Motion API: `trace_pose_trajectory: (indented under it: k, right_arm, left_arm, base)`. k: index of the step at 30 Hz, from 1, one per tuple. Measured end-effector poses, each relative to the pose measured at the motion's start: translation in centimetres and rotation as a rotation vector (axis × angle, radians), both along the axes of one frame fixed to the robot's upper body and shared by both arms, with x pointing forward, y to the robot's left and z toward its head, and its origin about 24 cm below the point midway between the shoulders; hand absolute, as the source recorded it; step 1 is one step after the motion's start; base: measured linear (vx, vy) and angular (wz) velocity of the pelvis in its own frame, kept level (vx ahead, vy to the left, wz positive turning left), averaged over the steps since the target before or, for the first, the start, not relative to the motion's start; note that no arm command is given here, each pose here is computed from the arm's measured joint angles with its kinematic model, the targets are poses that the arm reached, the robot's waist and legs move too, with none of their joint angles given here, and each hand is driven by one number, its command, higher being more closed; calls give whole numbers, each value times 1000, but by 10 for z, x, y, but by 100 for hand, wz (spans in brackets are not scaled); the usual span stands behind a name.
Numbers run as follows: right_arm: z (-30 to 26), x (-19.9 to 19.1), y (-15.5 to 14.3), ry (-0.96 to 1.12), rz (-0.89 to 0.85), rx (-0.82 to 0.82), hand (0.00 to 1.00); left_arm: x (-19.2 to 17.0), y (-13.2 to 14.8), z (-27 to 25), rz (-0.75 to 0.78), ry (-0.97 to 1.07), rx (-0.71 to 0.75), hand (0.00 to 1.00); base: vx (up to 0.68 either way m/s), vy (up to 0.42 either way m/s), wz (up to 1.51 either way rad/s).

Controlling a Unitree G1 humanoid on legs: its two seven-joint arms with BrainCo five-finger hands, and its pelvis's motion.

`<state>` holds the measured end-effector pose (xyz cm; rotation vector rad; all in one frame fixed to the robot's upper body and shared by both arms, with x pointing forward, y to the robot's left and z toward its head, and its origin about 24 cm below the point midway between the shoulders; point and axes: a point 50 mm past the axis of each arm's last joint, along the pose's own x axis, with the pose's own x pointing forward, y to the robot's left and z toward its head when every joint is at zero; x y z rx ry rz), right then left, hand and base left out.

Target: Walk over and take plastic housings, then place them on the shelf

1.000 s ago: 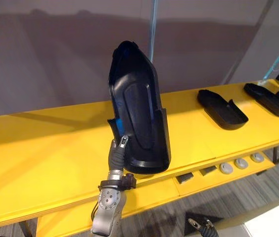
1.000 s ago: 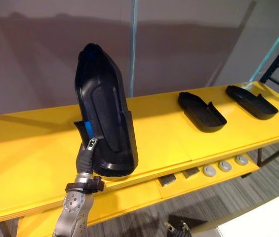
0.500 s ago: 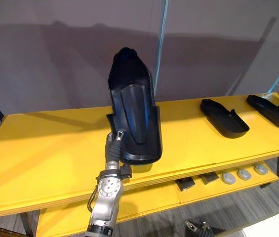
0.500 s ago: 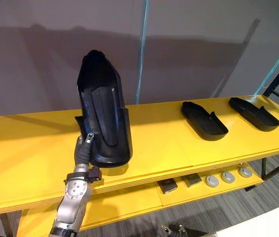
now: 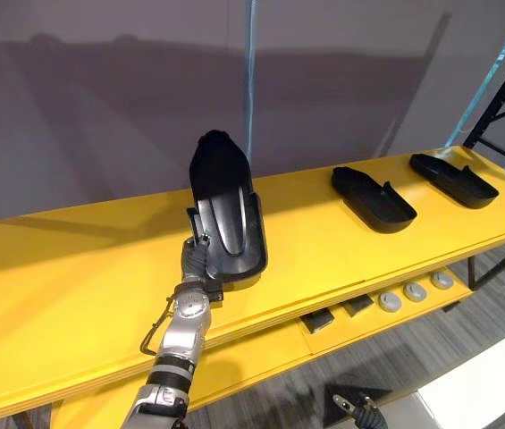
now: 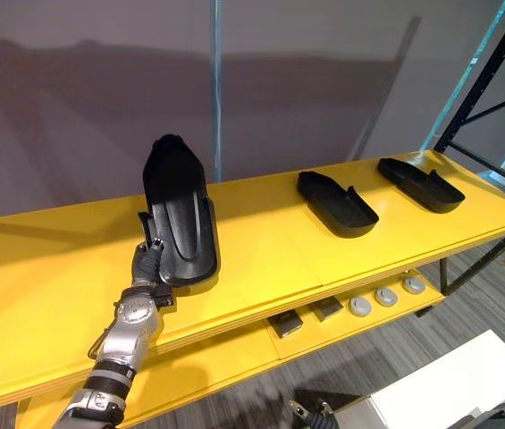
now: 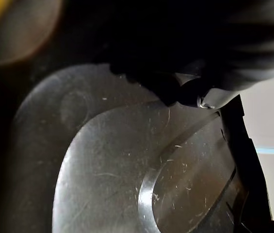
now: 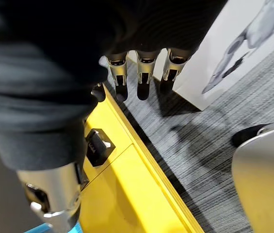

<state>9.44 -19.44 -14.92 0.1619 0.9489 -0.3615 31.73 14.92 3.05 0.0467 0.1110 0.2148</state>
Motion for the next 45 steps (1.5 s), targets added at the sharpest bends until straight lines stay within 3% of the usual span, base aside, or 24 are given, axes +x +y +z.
trace_pose_trajectory:
  k: [11,12,31,45]
  right_arm:
    - [3,12,-2,-31,-6,-3,0]
    - [3,11,-2,-28,-6,-3,0]
    - [5,29,-1,-54,7,-3,0]
    - [12,47,-5,-93,35,-29,0]
  left_arm:
    - [20,-1,6,2,34,73,100]
    - [22,0,8,7,31,78,0]
    - [40,-3,22,81,5,-103,0]
    - [17,-37,23,-54,-62,-204,0]
  base:
    - [-36,-4,-1]
    - [-55,7,-2]
    - [-17,5,1]
    - [-19,2,5]
